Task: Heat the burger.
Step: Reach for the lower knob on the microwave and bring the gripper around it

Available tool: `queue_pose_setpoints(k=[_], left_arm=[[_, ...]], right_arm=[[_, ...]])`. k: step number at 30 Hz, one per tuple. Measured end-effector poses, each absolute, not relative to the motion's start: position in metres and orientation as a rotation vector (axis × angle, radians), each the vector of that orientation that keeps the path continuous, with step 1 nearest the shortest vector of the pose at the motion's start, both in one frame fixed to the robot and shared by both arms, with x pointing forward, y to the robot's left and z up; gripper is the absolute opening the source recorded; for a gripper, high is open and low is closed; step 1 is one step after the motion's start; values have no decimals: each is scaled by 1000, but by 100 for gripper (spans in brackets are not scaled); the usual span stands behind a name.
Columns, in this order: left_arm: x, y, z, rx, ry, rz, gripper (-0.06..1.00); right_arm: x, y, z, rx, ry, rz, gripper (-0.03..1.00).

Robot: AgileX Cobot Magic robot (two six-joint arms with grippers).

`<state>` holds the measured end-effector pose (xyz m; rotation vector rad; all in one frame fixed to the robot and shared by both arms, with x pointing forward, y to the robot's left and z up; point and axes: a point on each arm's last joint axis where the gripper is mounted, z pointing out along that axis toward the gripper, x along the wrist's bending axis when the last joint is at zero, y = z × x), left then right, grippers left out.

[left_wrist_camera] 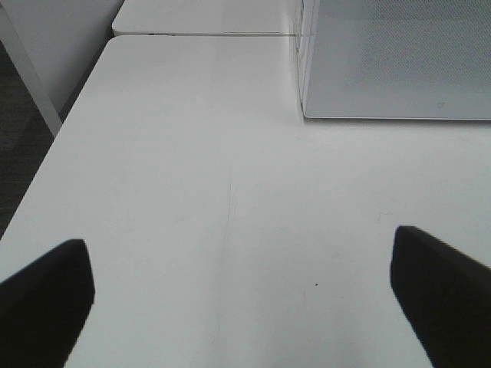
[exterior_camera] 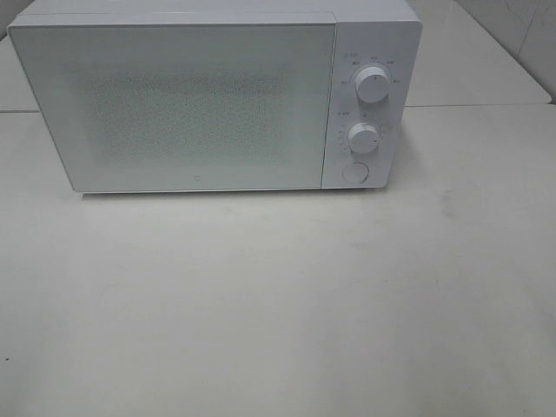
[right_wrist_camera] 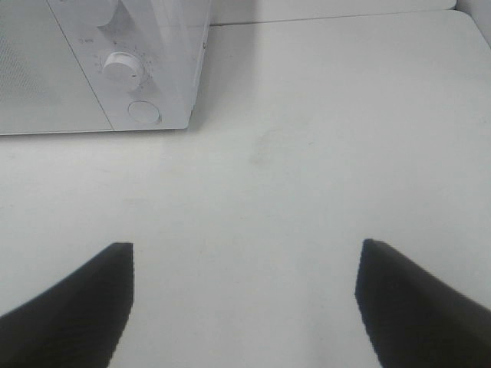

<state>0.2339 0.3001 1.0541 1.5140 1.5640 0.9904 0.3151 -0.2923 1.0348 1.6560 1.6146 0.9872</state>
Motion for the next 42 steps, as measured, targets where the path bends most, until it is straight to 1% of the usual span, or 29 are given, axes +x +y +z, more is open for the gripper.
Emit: queue_pose_setpoints(k=[2,4,12,27,42], left_arm=[[234,300,1054,1514,1564,990,99],[234,300,1054,1514,1564,990,99],[234,300,1054,1514,1564,990,99],[234,300,1054,1513,1563,991,99],[234,300,1054,1513,1563,991,99]], right_arm=[[318,-292,1032,1653,1611,991,76],[329,-291,1021,1630,1588,1016,76],[350,-290,1009,1555,1513,1092,76],[391,-287,1008,1438,1397,1198,76],[434,-284,994,1305,1280,1284,76]])
